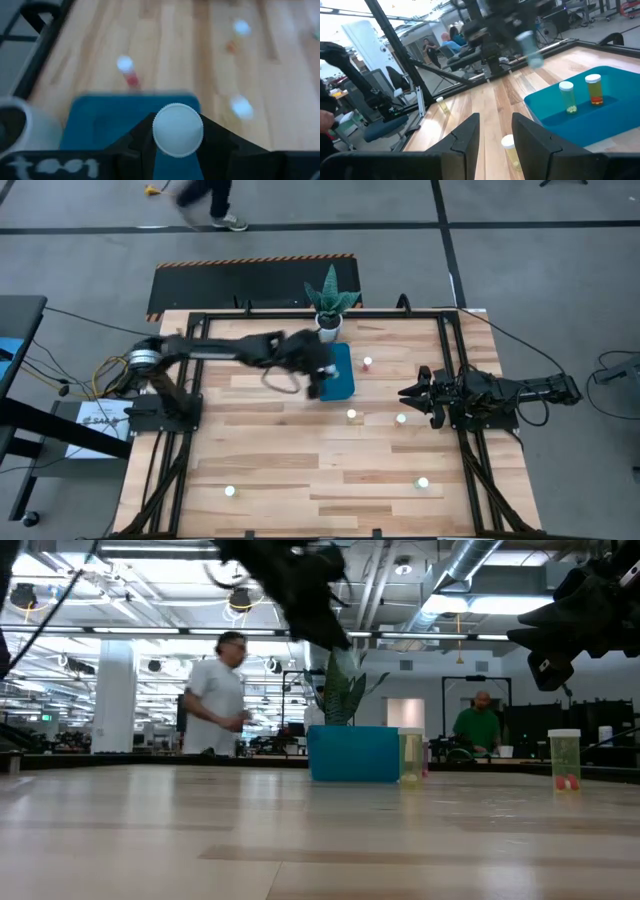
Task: Pick and place pill bottles into a basket
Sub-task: Put the left blue pill bottle into the blue container
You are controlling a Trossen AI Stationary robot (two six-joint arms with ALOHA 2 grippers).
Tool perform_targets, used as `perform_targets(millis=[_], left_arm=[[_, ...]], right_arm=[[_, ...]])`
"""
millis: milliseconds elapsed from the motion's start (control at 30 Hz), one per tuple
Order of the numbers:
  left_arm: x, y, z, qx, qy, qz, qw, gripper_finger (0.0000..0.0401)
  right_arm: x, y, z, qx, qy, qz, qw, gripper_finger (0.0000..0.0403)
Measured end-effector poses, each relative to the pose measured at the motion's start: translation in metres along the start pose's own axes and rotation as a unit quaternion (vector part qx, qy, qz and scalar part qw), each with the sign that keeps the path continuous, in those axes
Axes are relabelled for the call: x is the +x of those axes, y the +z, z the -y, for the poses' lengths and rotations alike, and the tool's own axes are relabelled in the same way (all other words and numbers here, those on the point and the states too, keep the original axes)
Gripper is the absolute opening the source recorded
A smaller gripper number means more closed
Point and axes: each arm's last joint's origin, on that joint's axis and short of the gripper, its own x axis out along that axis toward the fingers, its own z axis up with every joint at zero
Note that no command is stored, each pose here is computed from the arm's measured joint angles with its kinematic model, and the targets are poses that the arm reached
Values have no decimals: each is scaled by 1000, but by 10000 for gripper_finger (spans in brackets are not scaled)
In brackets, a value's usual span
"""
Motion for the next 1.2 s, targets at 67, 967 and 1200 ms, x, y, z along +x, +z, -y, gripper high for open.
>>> perform_targets(millis=[67,967,1200], left_arm=[[15,12,-13,-17,10,-8,1000,100],[112,-9,-88,-161,47,-170,971,101],[116,-11,-90,-160,57,-170,971,102]], right_arm=[[0,0,0,0,0,0,1000,108],[0,0,0,0,0,0,1000,108],[0,0,0,0,0,0,1000,108]])
